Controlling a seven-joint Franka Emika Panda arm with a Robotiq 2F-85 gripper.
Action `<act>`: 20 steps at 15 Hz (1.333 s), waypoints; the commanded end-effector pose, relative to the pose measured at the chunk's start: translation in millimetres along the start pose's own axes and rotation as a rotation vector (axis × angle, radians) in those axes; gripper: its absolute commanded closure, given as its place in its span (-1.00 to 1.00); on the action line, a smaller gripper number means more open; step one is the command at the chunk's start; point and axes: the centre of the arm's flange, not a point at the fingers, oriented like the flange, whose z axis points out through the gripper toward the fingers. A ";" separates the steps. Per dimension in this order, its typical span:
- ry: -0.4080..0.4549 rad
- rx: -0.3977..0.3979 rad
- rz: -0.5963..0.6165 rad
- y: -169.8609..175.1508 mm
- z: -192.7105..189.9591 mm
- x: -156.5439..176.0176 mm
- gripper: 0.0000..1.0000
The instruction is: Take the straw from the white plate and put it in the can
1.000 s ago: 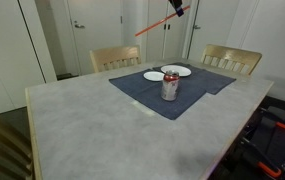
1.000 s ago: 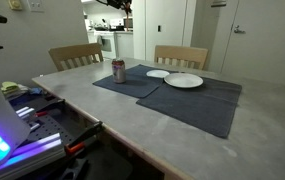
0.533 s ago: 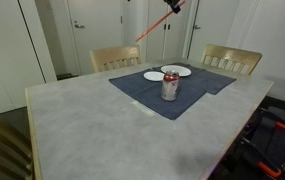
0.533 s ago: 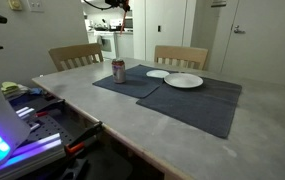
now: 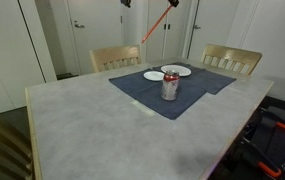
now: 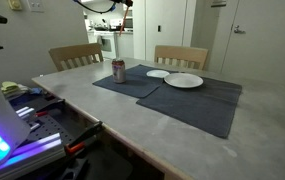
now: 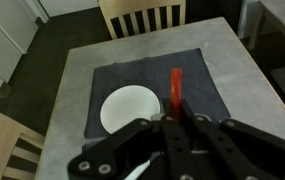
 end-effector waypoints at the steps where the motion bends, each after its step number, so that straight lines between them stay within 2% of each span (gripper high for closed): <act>1: -0.053 -0.013 -0.097 -10.1 9.2 -6.9 0.96; 7: -0.108 0.044 -0.204 -28.2 32.8 8.9 0.96; 15: -0.190 0.128 -0.272 -52.8 59.0 29.6 0.96; 20: -0.227 0.155 -0.290 -56.1 68.2 37.8 0.96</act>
